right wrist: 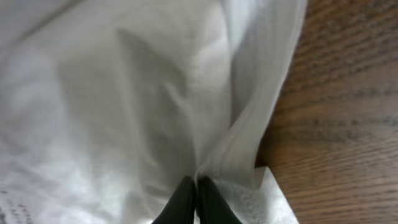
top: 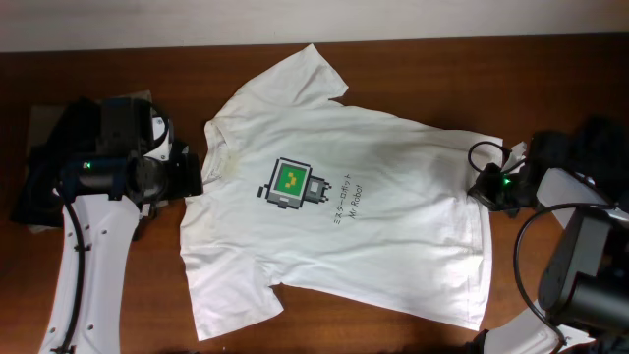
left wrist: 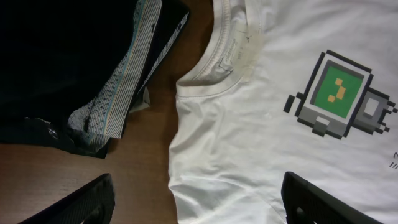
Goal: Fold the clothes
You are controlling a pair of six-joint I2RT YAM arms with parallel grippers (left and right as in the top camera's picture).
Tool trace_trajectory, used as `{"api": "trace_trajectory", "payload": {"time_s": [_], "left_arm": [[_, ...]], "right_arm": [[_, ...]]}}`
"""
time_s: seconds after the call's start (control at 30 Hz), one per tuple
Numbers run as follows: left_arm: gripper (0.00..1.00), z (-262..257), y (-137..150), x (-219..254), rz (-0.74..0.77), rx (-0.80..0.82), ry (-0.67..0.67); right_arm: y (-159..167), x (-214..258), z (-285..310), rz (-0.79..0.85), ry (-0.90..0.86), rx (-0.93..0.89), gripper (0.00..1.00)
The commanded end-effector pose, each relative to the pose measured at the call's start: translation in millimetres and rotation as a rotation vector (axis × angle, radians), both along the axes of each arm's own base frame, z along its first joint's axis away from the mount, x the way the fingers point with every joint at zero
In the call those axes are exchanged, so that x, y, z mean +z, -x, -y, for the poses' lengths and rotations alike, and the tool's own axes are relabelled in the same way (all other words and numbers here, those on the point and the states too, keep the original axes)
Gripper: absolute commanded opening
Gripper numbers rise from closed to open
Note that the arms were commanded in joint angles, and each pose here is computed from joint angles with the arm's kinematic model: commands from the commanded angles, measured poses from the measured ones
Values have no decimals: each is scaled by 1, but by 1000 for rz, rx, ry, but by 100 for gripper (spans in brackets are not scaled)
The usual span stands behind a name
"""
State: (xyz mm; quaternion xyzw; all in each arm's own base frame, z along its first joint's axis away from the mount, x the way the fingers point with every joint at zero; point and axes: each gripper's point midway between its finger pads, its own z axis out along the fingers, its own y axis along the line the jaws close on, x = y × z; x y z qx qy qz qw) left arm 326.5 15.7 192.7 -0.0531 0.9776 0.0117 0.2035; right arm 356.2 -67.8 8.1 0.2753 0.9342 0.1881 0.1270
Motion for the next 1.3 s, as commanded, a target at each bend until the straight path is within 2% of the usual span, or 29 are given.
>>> {"api": "trace_trajectory", "payload": {"time_s": [0.0, 0.07, 0.17, 0.3, 0.33, 0.37, 0.47, 0.5, 0.53, 0.57, 0.6, 0.63, 0.77, 0.9, 1.03, 1.07, 1.1, 1.13, 1.27], "left_arm": [[86, 1, 0, 5, 17, -20, 5], [86, 1, 0, 5, 17, -20, 5], [86, 2, -1, 5, 18, -21, 9], [86, 5, -2, 0, 2, -28, 24], [86, 7, -3, -2, -4, -32, 35], [86, 9, -4, -8, -23, -36, 46], [86, 33, -19, -34, -71, -189, 147], [81, 35, -27, -46, -82, -195, 160], [60, 40, -41, -61, -82, -241, 176], [32, 41, -56, -86, -99, -273, 180], [13, 40, -63, -110, -132, -287, 174], [4, 40, -71, -136, -160, -287, 177], [0, 42, -102, -186, -124, -324, 181], [0, 41, -127, -195, -39, -357, 150], [0, 41, -125, -225, -77, -354, 158], [0, 40, -124, -226, -81, -353, 159], [0, 41, -124, -227, -81, -353, 159], [0, 41, -125, -226, -81, -353, 159], [0, 41, -124, -227, -84, -353, 160]], "right_arm": [[-17, 23, 0, 30, -7, 41, 9], [-14, 37, 15, -36, 62, 22, 4], [-5, 54, 39, -129, 187, -9, 5], [10, 51, 44, -198, 220, -16, 4], [14, 49, 47, -220, 243, -23, 4], [21, 47, 53, -257, 272, -52, 9], [18, 47, 53, -245, 274, -49, 8], [17, 47, 53, -241, 275, -50, 8], [17, 47, 54, -241, 276, -50, 8], [17, 47, 53, -241, 275, -50, 8], [17, 47, 53, -240, 272, -49, 8], [17, 48, 52, -238, 269, -49, 8], [17, 48, 52, -238, 265, -48, 8], [17, 48, 52, -238, 266, -48, 8], [18, 47, 51, -241, 265, -44, 10], [18, 47, 51, -241, 266, -43, 20], [18, 47, 51, -235, 275, -6, 36], [18, 47, 51, -231, 284, 35, 43], [19, 35, 48, -213, 281, 67, 43]]}}
